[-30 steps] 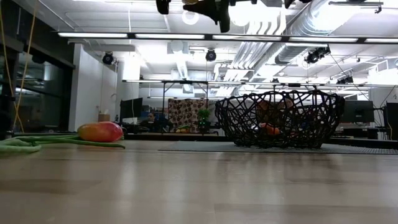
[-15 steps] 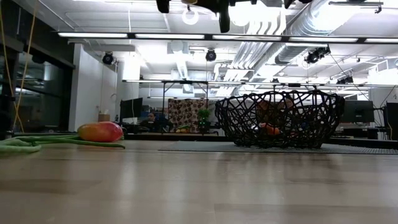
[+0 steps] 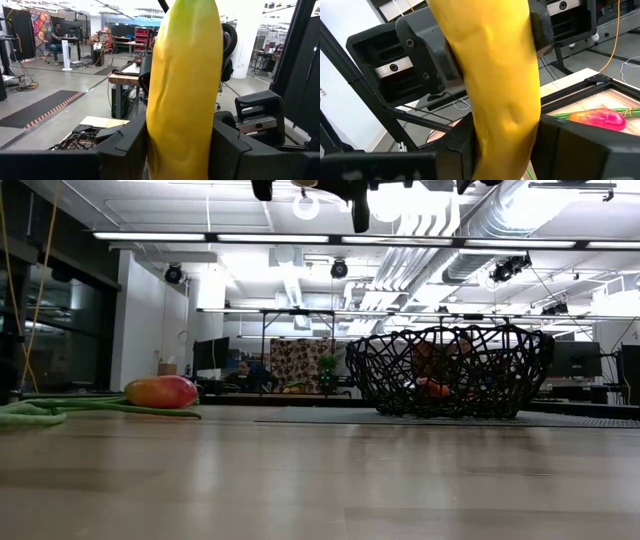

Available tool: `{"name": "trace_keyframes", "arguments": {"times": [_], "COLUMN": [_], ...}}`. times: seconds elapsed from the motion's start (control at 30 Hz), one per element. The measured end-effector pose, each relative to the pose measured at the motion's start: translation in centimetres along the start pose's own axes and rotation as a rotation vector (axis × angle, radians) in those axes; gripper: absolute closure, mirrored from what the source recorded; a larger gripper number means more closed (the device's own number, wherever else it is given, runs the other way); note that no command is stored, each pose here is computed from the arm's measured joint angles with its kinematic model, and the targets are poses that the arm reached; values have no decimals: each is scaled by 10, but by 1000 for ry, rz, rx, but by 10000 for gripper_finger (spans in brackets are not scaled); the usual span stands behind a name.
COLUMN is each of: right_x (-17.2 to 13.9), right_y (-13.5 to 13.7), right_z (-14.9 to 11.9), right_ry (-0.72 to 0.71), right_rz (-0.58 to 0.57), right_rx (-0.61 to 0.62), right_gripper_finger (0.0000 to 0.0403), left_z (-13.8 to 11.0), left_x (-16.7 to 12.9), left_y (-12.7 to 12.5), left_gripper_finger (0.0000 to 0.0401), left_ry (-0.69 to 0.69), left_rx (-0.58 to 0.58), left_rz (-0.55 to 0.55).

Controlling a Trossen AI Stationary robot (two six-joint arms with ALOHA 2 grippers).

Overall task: Build produce basket
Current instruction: Put the yellow banana into the black basket

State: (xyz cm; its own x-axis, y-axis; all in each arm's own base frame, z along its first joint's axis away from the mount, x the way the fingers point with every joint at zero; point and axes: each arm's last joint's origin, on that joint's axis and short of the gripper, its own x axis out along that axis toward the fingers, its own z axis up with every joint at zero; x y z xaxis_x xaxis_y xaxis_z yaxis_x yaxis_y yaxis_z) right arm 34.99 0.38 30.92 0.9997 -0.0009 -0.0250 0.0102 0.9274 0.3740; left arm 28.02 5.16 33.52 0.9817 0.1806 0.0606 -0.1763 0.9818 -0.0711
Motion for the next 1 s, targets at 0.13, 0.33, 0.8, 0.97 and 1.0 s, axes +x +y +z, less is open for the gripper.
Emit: {"name": "trace_keyframes", "arguments": {"times": [0.13, 0.33, 0.8, 0.97, 1.0], "right_x": [0, 0, -8, -36, -42], "right_y": [0, 1, -6, -10, -10], "right_z": [0, 0, 8, 26, 30], "right_ry": [4, 0, 22, 92, 99], "right_rz": [4, 8, -26, -88, -96], "right_rx": [-6, -11, -54, -109, -122], "right_gripper_finger": [300, 296, 296, 295, 295], "left_z": [-1, 2, 29, 47, 50], "left_x": [0, 0, -38, -76, -82], "left_y": [0, 0, -3, -2, -2], "left_gripper_finger": [221, 163, 71, 71, 71], "left_ry": [12, 16, 154, 138, 129], "left_rx": [-25, -93, -70, -69, -67], "left_rz": [1, 7, -18, 60, 78]}}
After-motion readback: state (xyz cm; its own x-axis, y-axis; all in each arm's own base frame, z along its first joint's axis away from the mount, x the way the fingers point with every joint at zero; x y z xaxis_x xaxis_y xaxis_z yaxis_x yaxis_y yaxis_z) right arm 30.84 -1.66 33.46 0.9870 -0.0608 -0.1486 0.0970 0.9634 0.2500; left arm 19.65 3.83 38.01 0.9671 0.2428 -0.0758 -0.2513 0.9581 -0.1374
